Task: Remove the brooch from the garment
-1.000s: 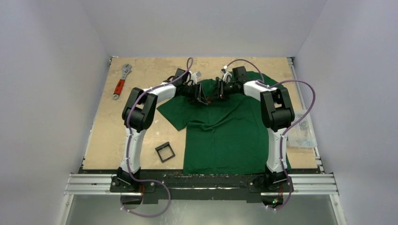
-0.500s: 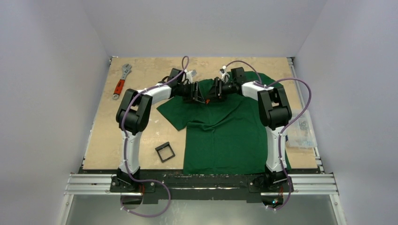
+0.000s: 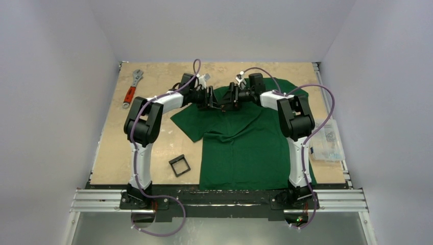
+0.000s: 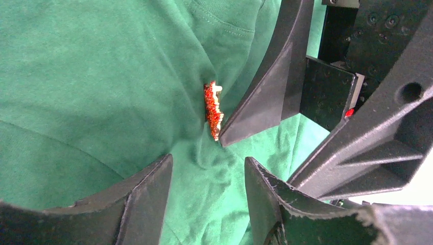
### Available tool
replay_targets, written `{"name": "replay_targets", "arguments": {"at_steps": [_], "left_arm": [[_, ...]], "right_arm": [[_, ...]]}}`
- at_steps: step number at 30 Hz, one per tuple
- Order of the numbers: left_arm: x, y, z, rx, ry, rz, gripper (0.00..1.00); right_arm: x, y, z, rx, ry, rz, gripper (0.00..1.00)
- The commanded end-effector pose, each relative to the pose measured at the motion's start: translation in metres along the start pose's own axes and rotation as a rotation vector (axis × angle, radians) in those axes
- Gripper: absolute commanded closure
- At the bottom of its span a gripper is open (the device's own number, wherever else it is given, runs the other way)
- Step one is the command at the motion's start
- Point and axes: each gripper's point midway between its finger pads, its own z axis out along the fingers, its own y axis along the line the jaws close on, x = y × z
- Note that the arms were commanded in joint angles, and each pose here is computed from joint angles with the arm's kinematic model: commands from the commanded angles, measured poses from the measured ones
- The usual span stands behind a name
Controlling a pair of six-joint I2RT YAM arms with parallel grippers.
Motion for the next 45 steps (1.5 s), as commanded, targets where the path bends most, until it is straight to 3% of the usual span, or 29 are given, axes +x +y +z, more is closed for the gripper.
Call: {"name": "replay_targets", "arguments": {"at_steps": [1, 14, 24, 34, 40, 45], "left_arm": [[-0.021, -0.020, -0.018, 0.060, -0.063, 0.047, 0.47], [-0.027, -0.025, -0.005, 0.127, -0.079, 0.042, 0.66], [-0.033, -0.026, -0.014, 0.121, -0.092, 0.038, 0.59], [-0.021, -0.072, -0.066, 0.260, -0.078, 0.259, 0.54], [-0.047, -0.031, -0.052, -0.010, -0.087, 0.229, 0.60], [-0.057, -0.023, -0.037, -0.099, -0.050, 0.260, 0.64]], "right_arm": [[0.010, 0.016, 0.009, -0.056, 0.031, -0.010, 0.31], [0.019, 0.006, 0.013, -0.051, 0.048, 0.027, 0.29], [0.019, 0.038, -0.011, -0.126, 0.049, 0.006, 0.22], [0.000, 0.058, -0.039, -0.153, -0.018, -0.045, 0.18], [-0.018, 0.053, -0.061, -0.048, -0.073, -0.157, 0.18], [-0.018, 0.030, -0.075, 0.088, -0.073, -0.227, 0.19]]}}
